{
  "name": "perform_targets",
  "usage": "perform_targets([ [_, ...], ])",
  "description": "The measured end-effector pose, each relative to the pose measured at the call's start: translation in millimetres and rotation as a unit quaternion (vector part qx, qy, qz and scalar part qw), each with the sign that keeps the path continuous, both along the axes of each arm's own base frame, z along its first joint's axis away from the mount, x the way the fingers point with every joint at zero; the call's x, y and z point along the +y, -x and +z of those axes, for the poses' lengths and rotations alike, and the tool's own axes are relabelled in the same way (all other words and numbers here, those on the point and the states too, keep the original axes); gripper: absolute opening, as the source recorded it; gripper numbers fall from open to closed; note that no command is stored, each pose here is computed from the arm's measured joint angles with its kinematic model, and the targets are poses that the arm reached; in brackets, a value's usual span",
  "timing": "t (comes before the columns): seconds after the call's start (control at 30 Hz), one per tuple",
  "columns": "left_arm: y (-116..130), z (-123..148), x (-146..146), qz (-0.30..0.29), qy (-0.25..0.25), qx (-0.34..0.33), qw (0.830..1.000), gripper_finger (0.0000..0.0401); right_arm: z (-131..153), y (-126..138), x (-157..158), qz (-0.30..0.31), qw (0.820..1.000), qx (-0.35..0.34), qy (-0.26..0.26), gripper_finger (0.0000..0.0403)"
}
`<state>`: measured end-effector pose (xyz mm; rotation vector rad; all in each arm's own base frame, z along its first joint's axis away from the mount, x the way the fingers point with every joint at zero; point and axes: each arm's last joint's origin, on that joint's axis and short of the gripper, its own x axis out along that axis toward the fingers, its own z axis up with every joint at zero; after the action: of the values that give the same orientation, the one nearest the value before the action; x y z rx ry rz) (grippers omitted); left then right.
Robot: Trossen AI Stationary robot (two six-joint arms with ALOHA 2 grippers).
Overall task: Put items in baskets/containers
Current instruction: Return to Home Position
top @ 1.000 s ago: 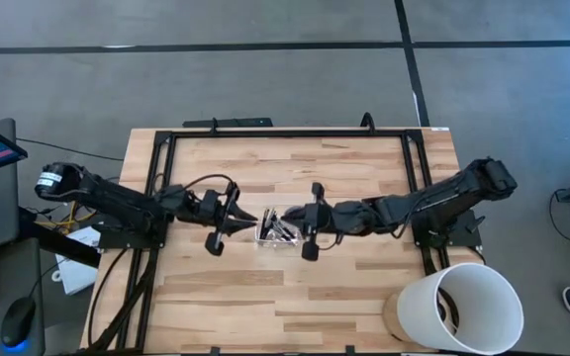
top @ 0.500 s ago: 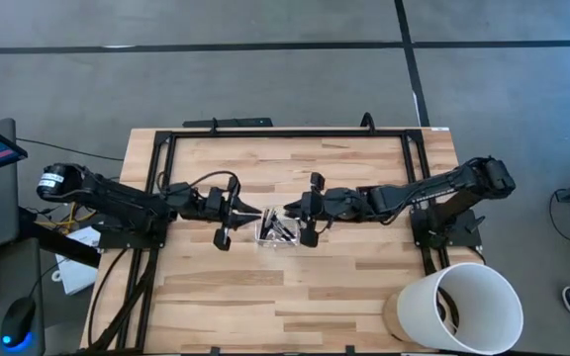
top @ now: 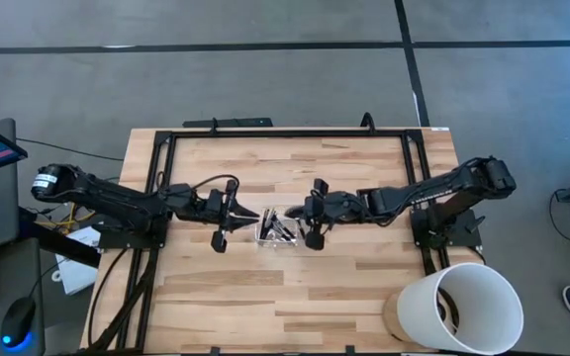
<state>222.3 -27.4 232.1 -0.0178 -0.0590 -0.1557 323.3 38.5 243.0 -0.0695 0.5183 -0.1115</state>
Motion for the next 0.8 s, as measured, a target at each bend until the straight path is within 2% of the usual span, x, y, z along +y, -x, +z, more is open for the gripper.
perform_targets([
  [0.17,0,-2,2,0.006,-0.012,0.0,1.0,0.0049,-10,5,7,0.013,1.0,0.007,0.002,0.0001],
  [0.4,4,6,9,0.024,-0.016,-0.021,0.999,0.0049,9,14,5,0.033,0.999,-0.027,0.003,0.0001],
  [0.5,9,10,7,0.018,-0.016,-0.025,0.999,0.0049,17,26,4,0.043,0.998,-0.043,0.008,0.0001],
  [0.6,16,7,5,0.012,-0.016,-0.018,1.0,0.0049,11,39,-2,0.043,0.998,-0.047,0.01,0.0001],
  [0.8,33,-2,9,0.017,-0.014,-0.023,0.999,0.0049,-3,71,-18,0.038,0.997,-0.06,-0.028,0.0001],
])
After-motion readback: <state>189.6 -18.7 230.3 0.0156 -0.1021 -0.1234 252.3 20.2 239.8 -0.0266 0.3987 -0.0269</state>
